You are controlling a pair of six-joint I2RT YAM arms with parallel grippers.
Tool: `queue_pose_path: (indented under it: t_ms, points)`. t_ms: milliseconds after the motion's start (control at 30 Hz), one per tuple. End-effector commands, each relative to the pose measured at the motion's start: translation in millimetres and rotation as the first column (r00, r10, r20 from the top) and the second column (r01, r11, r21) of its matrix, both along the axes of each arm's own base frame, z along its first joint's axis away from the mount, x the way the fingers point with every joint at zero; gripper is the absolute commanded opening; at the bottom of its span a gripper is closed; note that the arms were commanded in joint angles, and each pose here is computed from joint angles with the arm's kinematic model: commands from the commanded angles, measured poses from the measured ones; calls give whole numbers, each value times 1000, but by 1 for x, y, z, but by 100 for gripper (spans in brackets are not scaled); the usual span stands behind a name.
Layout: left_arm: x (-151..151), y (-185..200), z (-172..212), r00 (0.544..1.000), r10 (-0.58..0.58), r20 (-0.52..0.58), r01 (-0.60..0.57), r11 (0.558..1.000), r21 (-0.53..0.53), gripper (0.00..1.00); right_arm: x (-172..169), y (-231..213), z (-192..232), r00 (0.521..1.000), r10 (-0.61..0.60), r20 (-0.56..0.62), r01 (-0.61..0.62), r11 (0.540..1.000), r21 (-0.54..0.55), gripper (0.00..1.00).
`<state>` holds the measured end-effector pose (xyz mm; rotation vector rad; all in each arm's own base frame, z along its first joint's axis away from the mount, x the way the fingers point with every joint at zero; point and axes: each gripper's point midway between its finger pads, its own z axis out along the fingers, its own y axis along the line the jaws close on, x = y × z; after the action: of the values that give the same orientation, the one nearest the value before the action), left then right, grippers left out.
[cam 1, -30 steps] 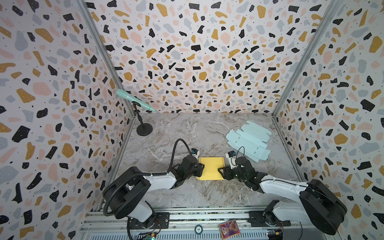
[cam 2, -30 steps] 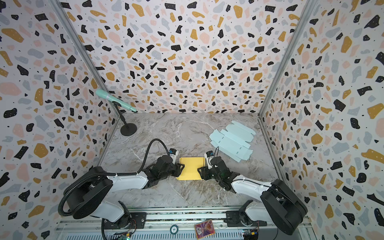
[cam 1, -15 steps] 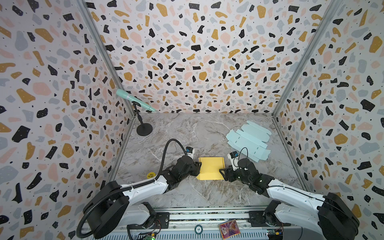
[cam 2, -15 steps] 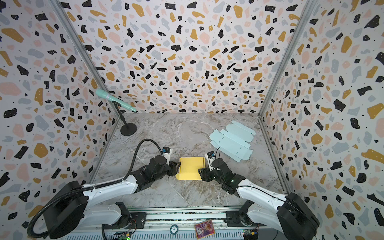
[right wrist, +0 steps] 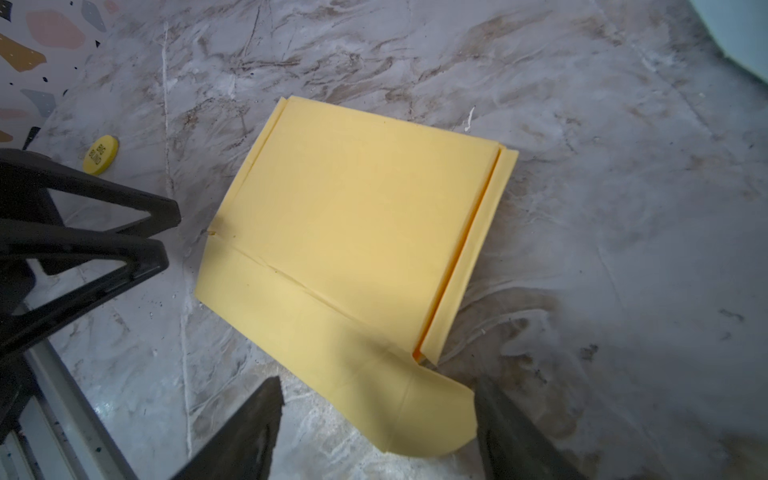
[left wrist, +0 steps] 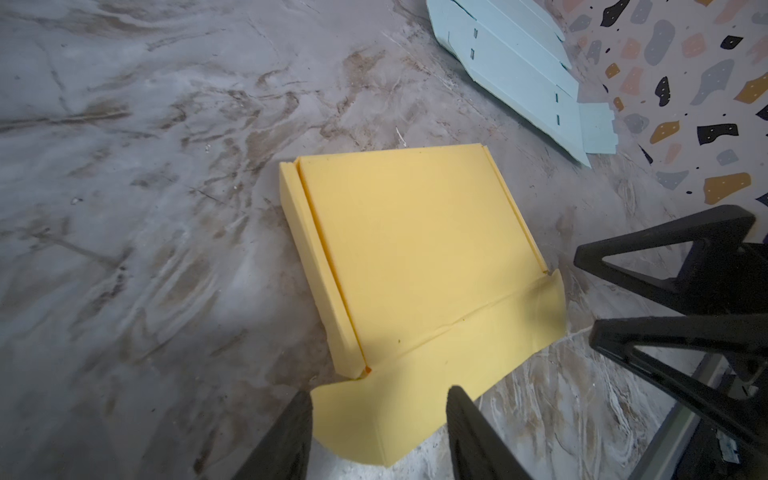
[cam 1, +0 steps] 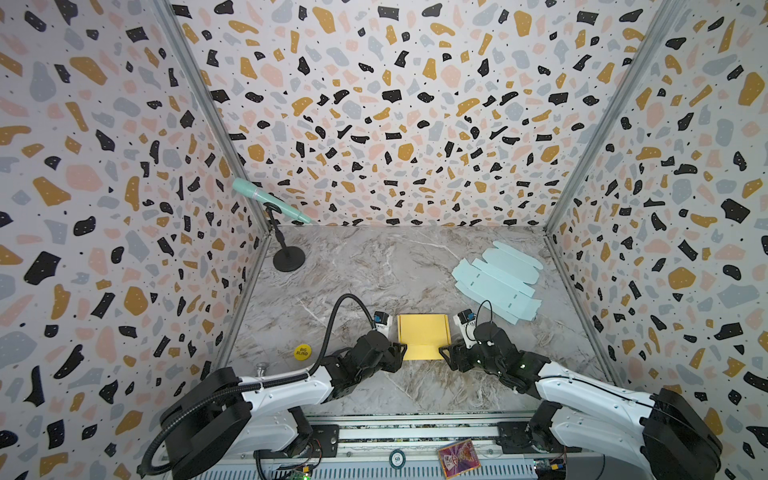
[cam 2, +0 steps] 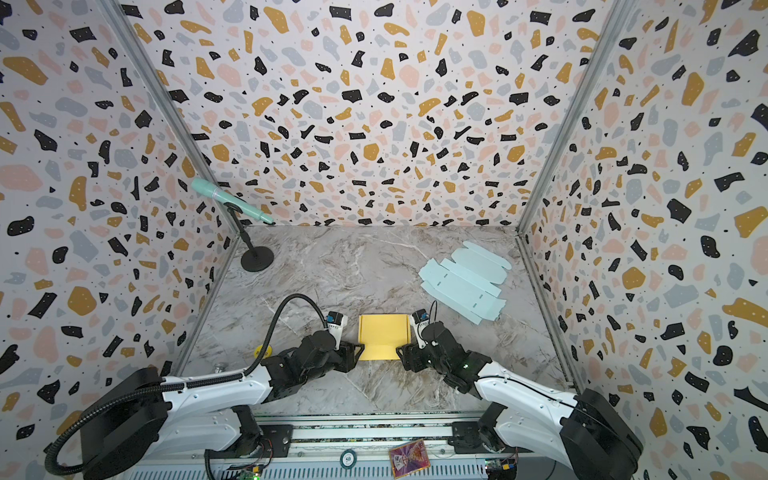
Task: Fold the paper box
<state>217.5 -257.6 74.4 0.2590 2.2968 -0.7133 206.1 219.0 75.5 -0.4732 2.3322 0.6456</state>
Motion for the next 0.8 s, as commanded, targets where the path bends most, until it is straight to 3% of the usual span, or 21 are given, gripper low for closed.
queue_pose_path:
  t_ms: [0, 767]
  points:
    - [3, -12, 7, 1000, -3, 14, 3, 999, -48, 54, -2, 1, -4, 1000, -3, -10, 3, 1000, 2, 74]
    - [-8, -23, -10, 1000, -16, -15, 15, 997, -79, 54, -14, 7, -16, 999, 14, -52, -12, 1000, 29, 75]
